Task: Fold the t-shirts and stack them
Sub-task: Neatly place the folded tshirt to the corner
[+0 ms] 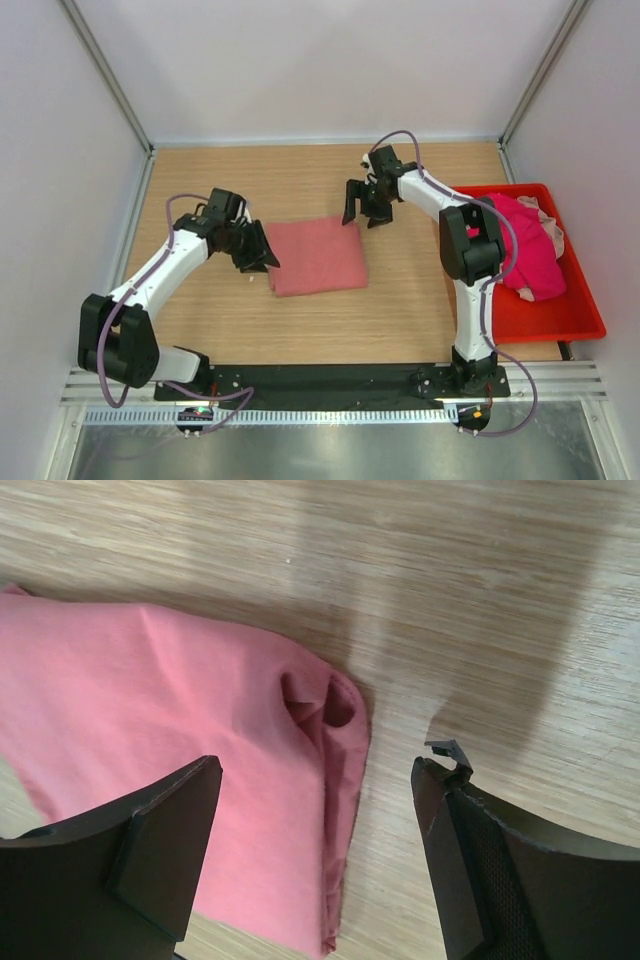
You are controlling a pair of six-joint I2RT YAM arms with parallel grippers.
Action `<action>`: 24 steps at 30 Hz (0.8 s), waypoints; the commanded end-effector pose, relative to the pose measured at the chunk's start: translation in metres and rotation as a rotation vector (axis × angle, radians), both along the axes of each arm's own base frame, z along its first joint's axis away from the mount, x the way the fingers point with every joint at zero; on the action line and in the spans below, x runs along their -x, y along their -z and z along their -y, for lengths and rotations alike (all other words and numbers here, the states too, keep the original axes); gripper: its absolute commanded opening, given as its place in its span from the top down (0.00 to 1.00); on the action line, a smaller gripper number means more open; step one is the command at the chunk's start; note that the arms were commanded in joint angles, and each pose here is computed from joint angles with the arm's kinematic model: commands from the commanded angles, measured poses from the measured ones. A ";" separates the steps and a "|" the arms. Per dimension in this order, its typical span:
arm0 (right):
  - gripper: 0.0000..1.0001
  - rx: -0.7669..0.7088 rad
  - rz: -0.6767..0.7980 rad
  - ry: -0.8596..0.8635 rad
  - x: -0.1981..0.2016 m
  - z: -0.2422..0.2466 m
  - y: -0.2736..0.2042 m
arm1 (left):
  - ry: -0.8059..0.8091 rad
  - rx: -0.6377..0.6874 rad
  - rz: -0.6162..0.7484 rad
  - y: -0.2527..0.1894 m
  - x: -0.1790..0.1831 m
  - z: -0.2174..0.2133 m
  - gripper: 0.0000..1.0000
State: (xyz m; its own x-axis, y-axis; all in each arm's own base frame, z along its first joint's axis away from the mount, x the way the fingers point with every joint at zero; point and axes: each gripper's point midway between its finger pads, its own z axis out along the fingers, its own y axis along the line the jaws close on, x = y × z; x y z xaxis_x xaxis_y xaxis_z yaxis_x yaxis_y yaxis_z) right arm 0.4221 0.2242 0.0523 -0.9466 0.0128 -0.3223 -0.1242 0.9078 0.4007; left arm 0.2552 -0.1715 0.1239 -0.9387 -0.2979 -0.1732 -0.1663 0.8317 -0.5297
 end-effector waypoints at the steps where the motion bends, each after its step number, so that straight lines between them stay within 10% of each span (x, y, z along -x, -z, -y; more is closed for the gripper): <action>1: 0.16 0.040 0.050 -0.050 -0.004 0.004 -0.001 | 0.012 0.018 0.023 -0.014 0.010 -0.001 0.60; 16: 0.28 -0.067 -0.016 -0.118 0.016 -0.016 0.033 | 0.040 0.002 0.007 -0.019 0.025 -0.008 0.58; 24: 0.59 -0.047 -0.012 -0.087 0.006 -0.016 0.039 | 0.033 0.008 0.000 -0.025 0.022 -0.012 0.57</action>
